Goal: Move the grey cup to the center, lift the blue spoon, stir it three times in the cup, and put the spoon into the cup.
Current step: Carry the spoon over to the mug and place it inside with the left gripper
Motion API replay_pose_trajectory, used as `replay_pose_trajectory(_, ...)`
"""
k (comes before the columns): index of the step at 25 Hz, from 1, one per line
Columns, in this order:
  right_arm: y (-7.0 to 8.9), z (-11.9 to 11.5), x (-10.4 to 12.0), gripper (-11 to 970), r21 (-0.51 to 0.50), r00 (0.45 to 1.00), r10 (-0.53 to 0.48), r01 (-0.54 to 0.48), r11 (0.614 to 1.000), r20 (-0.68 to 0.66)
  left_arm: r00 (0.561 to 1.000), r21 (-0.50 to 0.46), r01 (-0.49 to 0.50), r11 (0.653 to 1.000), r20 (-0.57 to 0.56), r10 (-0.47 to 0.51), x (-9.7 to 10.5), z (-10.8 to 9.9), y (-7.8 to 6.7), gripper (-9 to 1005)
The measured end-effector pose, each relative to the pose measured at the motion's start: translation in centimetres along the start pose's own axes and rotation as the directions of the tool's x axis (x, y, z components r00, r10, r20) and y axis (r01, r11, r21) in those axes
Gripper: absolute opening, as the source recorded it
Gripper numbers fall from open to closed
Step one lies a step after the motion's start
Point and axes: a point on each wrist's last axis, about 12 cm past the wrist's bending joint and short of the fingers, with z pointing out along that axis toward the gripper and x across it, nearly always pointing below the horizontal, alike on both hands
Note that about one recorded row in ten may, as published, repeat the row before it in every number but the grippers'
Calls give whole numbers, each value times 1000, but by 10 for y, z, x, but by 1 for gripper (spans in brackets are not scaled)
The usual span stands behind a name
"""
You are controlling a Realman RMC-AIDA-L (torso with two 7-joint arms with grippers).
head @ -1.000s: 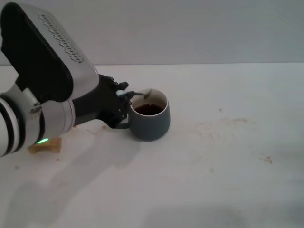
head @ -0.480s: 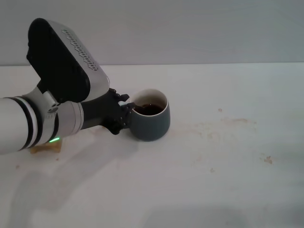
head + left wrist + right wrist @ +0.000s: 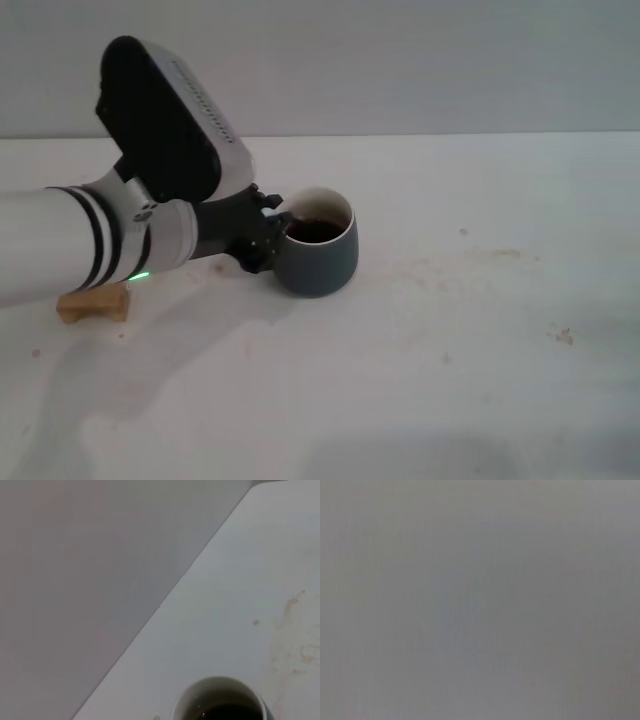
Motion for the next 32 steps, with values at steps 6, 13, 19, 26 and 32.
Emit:
replay_pose_trajectory(6, 1, 2, 0, -1, -5, 1000, 0, 0, 1000, -3, 1000, 23, -23, 999, 12, 23, -8, 7, -4, 147)
replay_pose_trajectory(13, 1, 3, 0, -1, -9, 1000, -2, 2, 1000, -3, 999, 64, -40, 997, 25, 39, -13, 10, -15, 147)
replay_pose_trajectory(19, 2, 5, 0, -2, -12, 1000, -1, 1, 1000, -2, 1000, 52, -25, 998, 14, 25, -6, 3, -15, 147)
replay_pose_trajectory(26, 5, 7, 0, -2, -23, 1000, 0, 0, 1000, -5, 999, -13, -28, 1000, -40, 27, 8, -3, -2, 146)
replay_pose_trajectory(32, 7, 8, 0, -2, -32, 1000, 0, 0, 999, -5, 998, -41, -24, 999, -53, 22, 11, -2, 8, 147)
